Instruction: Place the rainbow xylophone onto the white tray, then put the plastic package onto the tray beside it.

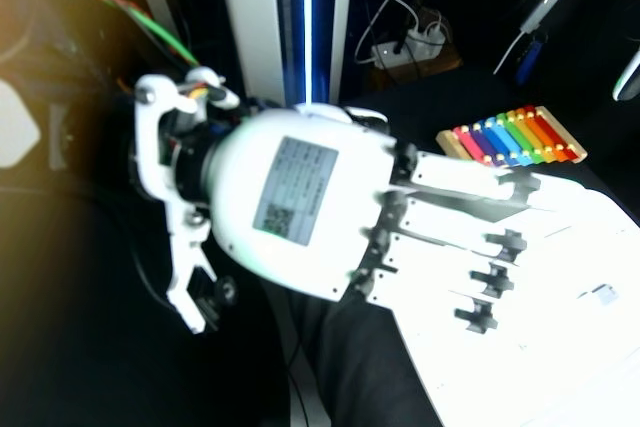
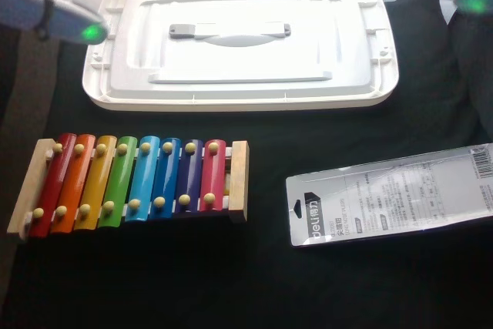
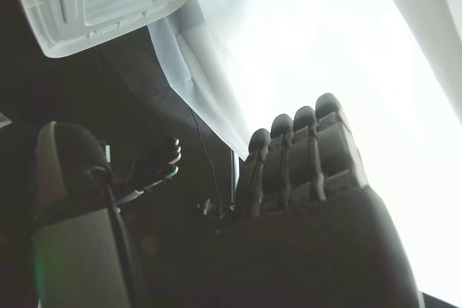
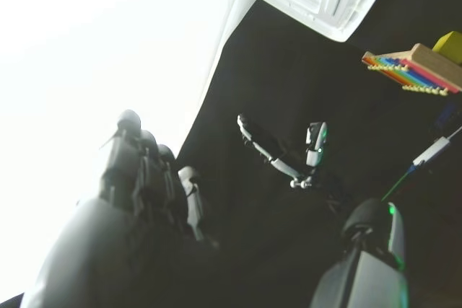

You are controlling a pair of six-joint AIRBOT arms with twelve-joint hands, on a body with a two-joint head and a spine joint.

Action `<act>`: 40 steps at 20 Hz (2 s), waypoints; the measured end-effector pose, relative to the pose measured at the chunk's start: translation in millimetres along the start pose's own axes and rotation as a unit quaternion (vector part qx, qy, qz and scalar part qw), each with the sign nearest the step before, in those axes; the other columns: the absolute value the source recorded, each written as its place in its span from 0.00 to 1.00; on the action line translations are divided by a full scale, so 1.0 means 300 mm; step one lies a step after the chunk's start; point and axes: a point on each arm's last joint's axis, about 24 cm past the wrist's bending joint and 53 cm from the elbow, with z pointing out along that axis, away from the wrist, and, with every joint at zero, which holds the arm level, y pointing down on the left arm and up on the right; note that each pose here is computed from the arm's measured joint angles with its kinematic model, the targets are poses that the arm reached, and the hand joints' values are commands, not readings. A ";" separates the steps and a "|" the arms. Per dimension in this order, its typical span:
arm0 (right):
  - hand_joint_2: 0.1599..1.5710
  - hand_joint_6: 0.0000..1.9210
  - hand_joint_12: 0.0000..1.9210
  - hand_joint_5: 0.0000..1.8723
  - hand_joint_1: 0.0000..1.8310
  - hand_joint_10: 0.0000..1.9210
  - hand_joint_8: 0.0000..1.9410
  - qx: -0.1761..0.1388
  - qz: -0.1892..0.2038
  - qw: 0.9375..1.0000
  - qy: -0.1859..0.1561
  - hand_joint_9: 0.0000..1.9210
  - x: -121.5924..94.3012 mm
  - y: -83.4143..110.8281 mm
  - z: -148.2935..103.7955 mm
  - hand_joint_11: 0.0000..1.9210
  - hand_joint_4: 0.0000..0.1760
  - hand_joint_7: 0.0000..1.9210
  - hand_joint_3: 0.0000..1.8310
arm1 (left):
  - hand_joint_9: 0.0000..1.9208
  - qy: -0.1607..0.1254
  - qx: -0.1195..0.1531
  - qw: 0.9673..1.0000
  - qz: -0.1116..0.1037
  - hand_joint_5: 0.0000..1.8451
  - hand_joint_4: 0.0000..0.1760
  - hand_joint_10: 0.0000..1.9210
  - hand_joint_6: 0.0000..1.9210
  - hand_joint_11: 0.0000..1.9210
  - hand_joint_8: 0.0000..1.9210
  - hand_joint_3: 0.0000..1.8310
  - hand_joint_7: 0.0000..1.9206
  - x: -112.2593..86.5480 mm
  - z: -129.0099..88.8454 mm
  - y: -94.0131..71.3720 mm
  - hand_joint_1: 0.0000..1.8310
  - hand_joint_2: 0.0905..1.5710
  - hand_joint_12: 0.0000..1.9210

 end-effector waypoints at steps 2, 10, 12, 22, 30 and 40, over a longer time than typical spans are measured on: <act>0.64 0.00 0.00 0.00 0.29 0.00 0.00 -0.001 0.000 1.000 0.002 0.00 0.004 0.000 0.002 0.00 0.00 0.00 0.02 | 0.13 0.004 0.002 1.000 -0.004 0.01 0.11 0.00 0.00 0.05 0.00 0.00 0.10 0.020 -0.003 0.000 0.36 0.51 0.25; 0.63 0.00 0.00 0.00 0.29 0.00 0.00 -0.004 -0.001 1.000 0.010 0.00 0.030 -0.001 0.019 0.00 0.00 0.00 0.00 | 0.11 0.042 0.007 0.999 -0.028 0.00 0.00 0.01 0.00 0.01 0.00 0.00 0.09 0.138 -0.009 0.001 0.29 0.42 0.31; 0.63 0.00 0.00 0.00 0.31 0.00 0.00 -0.003 -0.002 1.000 0.011 0.00 0.032 -0.002 0.020 0.00 0.00 0.00 0.00 | 0.11 0.063 0.019 0.997 -0.036 0.00 0.00 0.00 0.00 0.00 0.00 0.00 0.08 0.176 -0.016 -0.017 0.28 0.43 0.31; 0.61 0.00 0.00 0.00 0.35 0.00 0.00 -0.006 -0.007 1.000 0.023 0.00 0.061 -0.001 0.031 0.00 0.12 0.00 0.00 | 0.04 0.169 0.061 0.982 -0.053 0.00 0.00 0.00 0.00 0.01 0.00 0.00 0.05 0.383 -0.091 -0.092 0.31 0.38 0.09; 0.61 0.00 0.00 0.00 0.35 0.00 0.00 -0.008 -0.007 0.999 0.030 0.00 0.084 0.000 0.044 0.00 0.16 0.00 0.00 | 0.00 0.234 0.079 0.967 -0.062 0.00 0.33 0.00 0.00 0.00 0.00 0.00 0.00 0.527 -0.145 -0.137 0.33 0.36 0.00; 0.61 0.00 0.00 0.00 0.35 0.00 0.00 -0.010 -0.005 0.999 0.032 0.00 0.094 0.000 0.052 0.00 0.18 0.00 0.00 | 0.00 0.265 0.079 0.959 -0.064 0.00 0.07 0.00 0.00 0.00 0.00 0.00 0.00 0.633 -0.144 -0.143 0.35 0.32 0.00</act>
